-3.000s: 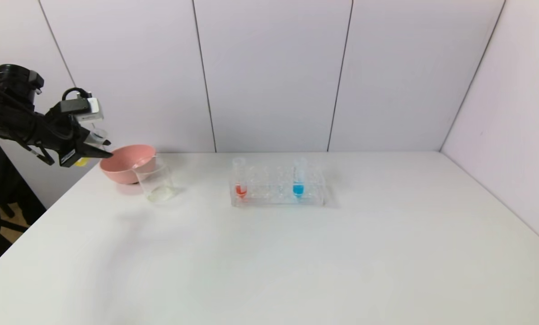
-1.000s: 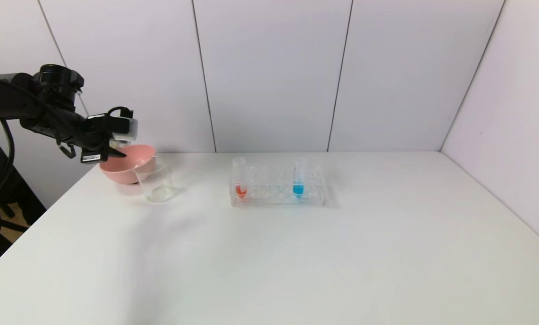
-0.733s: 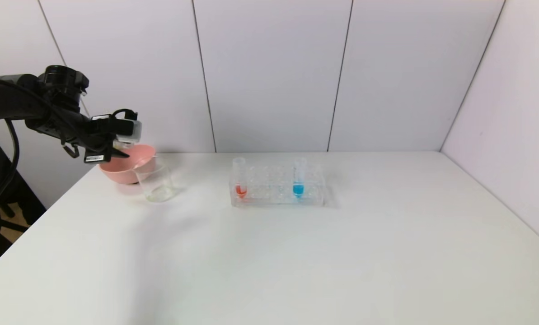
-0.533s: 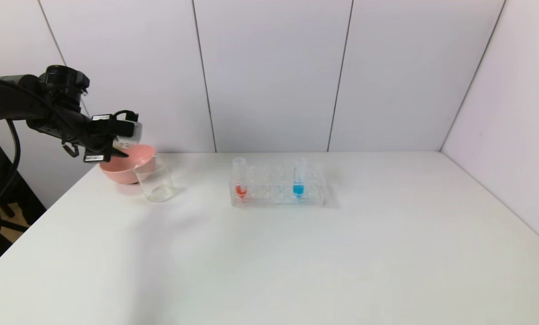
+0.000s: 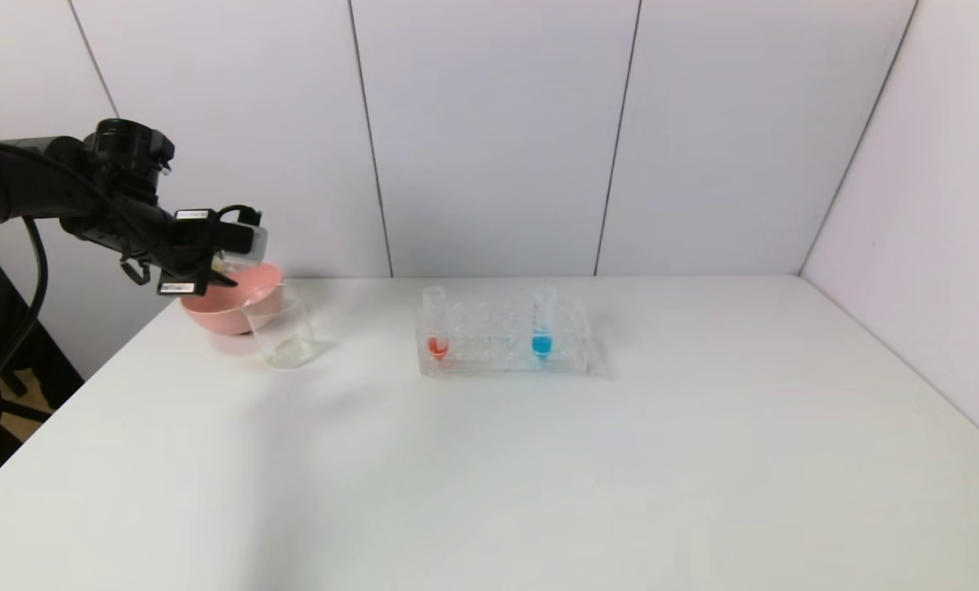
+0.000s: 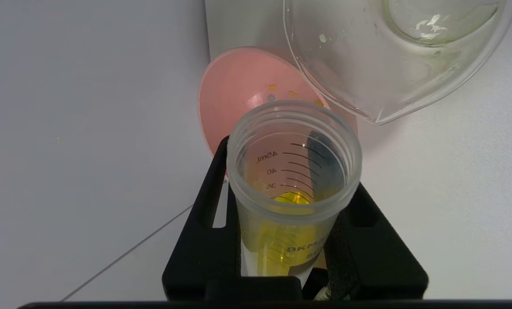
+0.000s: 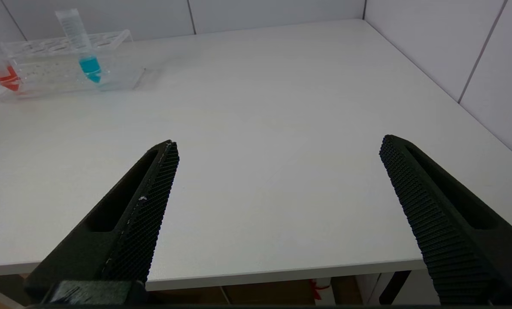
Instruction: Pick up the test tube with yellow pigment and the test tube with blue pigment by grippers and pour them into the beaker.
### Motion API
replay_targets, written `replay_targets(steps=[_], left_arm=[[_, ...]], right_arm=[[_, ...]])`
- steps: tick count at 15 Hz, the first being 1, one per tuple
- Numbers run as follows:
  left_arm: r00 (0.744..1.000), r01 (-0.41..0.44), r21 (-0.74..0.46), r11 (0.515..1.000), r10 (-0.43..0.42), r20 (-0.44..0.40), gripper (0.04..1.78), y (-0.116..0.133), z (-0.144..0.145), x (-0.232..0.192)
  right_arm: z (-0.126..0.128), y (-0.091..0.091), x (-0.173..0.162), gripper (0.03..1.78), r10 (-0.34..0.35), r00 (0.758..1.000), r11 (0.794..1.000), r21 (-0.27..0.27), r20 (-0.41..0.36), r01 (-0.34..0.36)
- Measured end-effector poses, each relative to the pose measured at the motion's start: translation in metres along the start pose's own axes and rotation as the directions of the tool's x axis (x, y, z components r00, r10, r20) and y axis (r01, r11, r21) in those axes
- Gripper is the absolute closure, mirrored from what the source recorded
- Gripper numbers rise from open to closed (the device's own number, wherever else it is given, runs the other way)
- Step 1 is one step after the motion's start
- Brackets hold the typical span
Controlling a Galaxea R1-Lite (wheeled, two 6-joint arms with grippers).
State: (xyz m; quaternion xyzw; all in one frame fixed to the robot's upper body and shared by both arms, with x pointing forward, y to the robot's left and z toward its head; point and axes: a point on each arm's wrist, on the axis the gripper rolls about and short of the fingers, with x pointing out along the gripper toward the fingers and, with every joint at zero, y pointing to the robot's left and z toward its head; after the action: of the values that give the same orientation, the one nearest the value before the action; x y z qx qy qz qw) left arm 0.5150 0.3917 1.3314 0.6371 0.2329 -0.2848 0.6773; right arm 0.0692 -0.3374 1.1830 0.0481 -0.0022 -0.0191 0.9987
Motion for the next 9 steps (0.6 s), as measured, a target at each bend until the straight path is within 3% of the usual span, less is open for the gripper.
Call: replay_targets(steps=[4, 9], left_arm=[[1.000, 0.024, -0.035, 0.999, -0.024, 0.001, 1.28, -0.002, 0.001, 0.000], [0.990, 0.123, -0.101, 0.987, -0.129, -0.059, 1.28, -0.012, 0.001, -0.007]], right_arm=[[0.000, 0.000, 0.000, 0.10, 0.000, 1.000, 1.000, 0.000, 0.000, 0.000], [0.000, 0.000, 0.000, 0.10, 0.000, 1.000, 1.000, 0.000, 0.000, 0.000]])
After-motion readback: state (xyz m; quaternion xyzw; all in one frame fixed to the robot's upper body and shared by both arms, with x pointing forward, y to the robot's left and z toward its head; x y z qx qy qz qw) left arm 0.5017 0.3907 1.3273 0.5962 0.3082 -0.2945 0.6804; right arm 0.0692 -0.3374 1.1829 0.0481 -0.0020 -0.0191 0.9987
